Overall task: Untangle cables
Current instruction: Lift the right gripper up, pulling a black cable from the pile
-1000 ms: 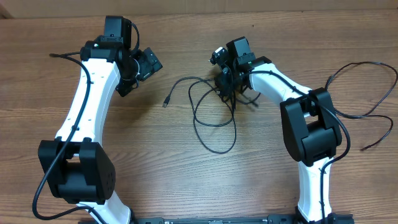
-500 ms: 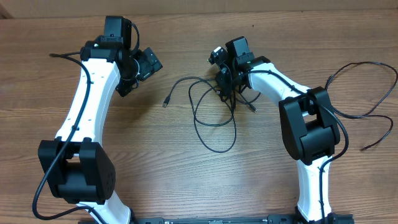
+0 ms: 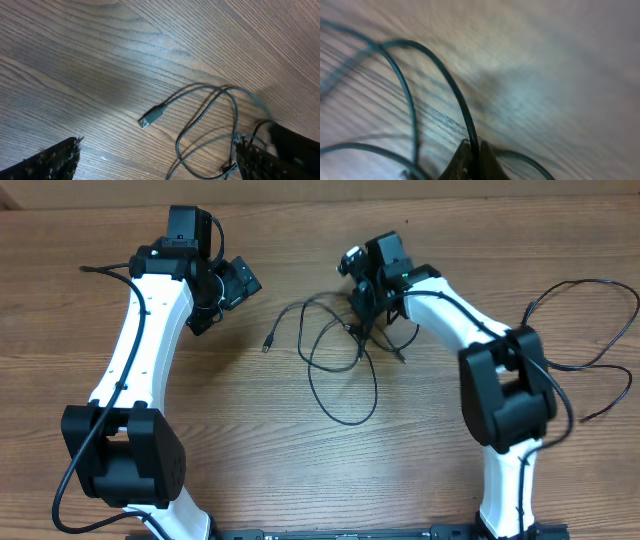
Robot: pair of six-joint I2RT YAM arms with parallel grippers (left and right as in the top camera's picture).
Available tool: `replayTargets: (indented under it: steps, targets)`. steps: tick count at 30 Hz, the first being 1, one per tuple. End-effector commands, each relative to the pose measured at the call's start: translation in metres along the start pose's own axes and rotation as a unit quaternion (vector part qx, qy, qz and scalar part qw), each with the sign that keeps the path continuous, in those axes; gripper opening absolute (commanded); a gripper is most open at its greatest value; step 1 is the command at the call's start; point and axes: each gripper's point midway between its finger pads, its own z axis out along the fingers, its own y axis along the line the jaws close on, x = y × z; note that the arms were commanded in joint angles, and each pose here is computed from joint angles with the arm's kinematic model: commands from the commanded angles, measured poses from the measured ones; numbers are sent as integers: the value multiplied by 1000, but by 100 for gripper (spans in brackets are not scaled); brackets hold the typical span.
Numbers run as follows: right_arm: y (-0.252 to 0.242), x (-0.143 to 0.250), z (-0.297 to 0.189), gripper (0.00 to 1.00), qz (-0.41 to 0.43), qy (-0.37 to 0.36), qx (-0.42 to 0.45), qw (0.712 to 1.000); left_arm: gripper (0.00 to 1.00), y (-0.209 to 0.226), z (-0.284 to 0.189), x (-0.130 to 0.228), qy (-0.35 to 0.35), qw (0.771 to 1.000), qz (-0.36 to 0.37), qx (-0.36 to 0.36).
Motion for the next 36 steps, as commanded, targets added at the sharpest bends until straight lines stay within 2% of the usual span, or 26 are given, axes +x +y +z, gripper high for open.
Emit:
replayTargets:
  steps: [1, 6, 13, 21, 25, 27, 30, 34, 36]
  targets:
    - [-9, -63, -82, 4, 2, -100, 33, 994, 100, -2, 0, 2, 2, 1000, 11, 2]
    - [-10, -92, -130, 4, -9, -159, 50, 986, 99, -2, 0, 2, 2, 1000, 11, 2]
    - [-11, -138, -205, 4, -28, -271, 82, 959, 100, -2, 0, 2, 2, 1000, 11, 2]
    - [-6, -178, -308, 4, -50, -404, 120, 905, 100, -2, 0, 2, 2, 1000, 11, 2]
    - [-7, -186, -359, 4, -50, -455, 151, 876, 100, -2, 0, 2, 2, 1000, 11, 2]
    - [-9, -184, -370, 4, -45, -460, 165, 872, 100, -2, 0, 2, 2, 1000, 11, 2]
    - [-15, -174, -359, 4, -32, -430, 175, 885, 100, -2, 0, 2, 2, 1000, 11, 2]
    - [-26, -147, -318, 8, 5, -350, 176, 920, 100, -2, 0, 2, 2, 1000, 11, 2]
    - [-38, -130, -296, 9, 55, -309, 181, 932, 100, -2, 0, 2, 2, 1000, 11, 2]
